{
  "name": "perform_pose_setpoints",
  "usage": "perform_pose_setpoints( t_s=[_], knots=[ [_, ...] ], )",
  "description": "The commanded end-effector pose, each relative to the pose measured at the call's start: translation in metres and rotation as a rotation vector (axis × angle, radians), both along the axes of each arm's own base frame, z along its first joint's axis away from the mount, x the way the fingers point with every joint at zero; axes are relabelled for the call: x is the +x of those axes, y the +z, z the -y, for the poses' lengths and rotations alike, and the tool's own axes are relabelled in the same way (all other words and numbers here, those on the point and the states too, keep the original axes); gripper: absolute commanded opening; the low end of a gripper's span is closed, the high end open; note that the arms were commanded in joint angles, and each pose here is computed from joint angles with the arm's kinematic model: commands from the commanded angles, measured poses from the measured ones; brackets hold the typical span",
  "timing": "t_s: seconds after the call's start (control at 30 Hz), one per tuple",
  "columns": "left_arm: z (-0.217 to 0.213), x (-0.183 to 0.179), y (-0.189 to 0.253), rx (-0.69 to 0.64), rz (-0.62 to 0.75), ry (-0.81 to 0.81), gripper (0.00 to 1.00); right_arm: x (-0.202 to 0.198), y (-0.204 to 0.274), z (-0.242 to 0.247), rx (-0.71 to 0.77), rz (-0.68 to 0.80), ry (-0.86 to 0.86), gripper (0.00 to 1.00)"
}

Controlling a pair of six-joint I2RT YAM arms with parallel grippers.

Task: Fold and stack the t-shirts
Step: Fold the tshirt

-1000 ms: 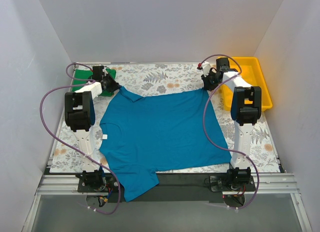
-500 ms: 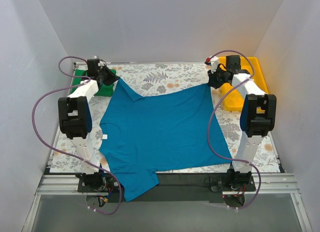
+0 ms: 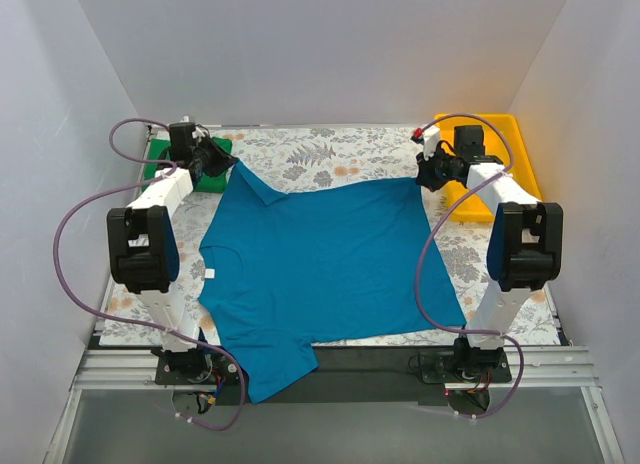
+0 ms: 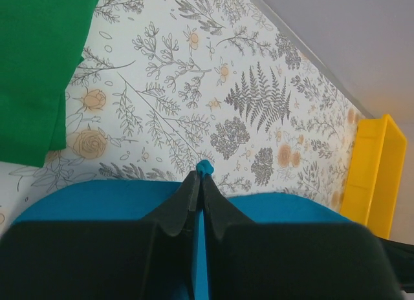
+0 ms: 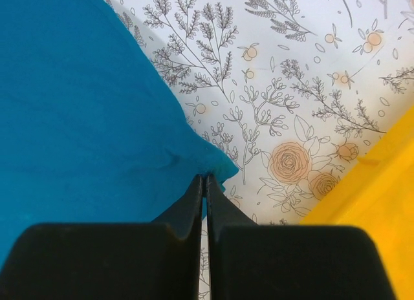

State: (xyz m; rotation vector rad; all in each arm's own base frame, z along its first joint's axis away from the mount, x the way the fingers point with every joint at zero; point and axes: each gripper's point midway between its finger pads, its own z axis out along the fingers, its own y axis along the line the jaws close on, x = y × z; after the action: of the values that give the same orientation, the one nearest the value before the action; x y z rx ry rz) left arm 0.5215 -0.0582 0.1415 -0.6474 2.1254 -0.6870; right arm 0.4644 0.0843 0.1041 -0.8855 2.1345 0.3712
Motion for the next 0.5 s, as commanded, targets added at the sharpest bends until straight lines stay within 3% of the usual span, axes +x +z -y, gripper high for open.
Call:
perform_pose_setpoints(
  t_s=[0.0, 0.47],
  knots=[
    [-0.002, -0.012, 0.043, -0.004, 0.077, 0.004, 0.00, 0.005, 0.032, 0.001, 0.026, 0.104, -0.002, 0.01],
    [-0.002, -0.056, 0.055, -0.004, 0.086, 0.015, 0.00, -0.013, 0.027, 0.016, 0.055, 0.096, -0.037, 0.01]
  ],
)
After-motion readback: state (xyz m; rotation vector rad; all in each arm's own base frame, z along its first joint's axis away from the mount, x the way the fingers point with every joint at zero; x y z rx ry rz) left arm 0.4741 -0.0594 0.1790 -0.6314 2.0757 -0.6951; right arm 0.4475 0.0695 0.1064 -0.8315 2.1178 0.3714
